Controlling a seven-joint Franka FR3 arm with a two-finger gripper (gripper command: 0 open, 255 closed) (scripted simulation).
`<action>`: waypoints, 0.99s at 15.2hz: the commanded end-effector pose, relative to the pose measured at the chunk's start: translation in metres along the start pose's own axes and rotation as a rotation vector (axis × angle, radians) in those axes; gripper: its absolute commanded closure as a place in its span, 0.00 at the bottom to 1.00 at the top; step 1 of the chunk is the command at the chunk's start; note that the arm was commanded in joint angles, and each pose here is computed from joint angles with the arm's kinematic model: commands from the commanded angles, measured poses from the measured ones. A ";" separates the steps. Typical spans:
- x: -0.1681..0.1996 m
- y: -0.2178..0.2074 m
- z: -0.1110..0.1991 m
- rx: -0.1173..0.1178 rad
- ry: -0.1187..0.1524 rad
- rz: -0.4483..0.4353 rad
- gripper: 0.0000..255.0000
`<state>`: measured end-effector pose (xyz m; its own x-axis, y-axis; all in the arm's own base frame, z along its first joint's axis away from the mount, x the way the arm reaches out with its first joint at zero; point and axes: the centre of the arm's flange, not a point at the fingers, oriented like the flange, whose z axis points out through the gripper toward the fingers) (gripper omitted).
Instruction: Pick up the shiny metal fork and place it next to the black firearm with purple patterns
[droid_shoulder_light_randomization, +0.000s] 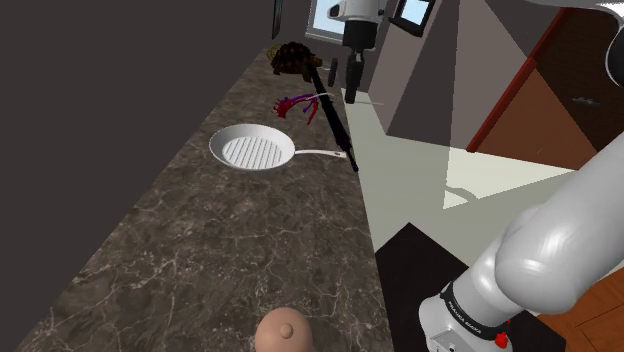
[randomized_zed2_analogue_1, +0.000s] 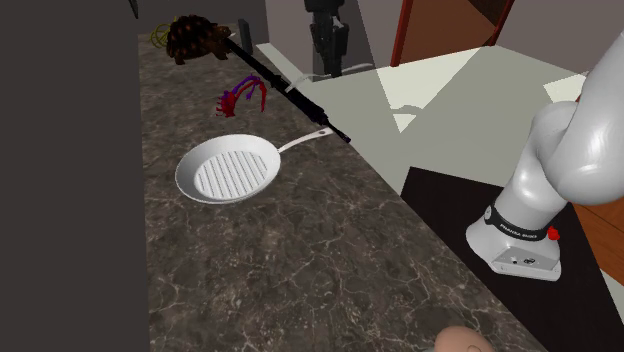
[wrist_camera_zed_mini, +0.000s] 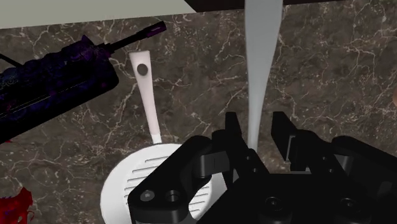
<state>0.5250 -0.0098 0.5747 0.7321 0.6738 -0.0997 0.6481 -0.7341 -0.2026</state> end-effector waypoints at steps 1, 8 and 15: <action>-0.020 0.015 -0.001 0.000 0.000 -0.002 1.00; -0.037 0.039 0.023 0.000 0.000 -0.002 1.00; -0.034 0.047 0.059 0.000 0.000 -0.002 1.00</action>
<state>0.5169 -0.0623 0.5180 0.7309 0.6752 -0.0996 0.6493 -0.7329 -0.2034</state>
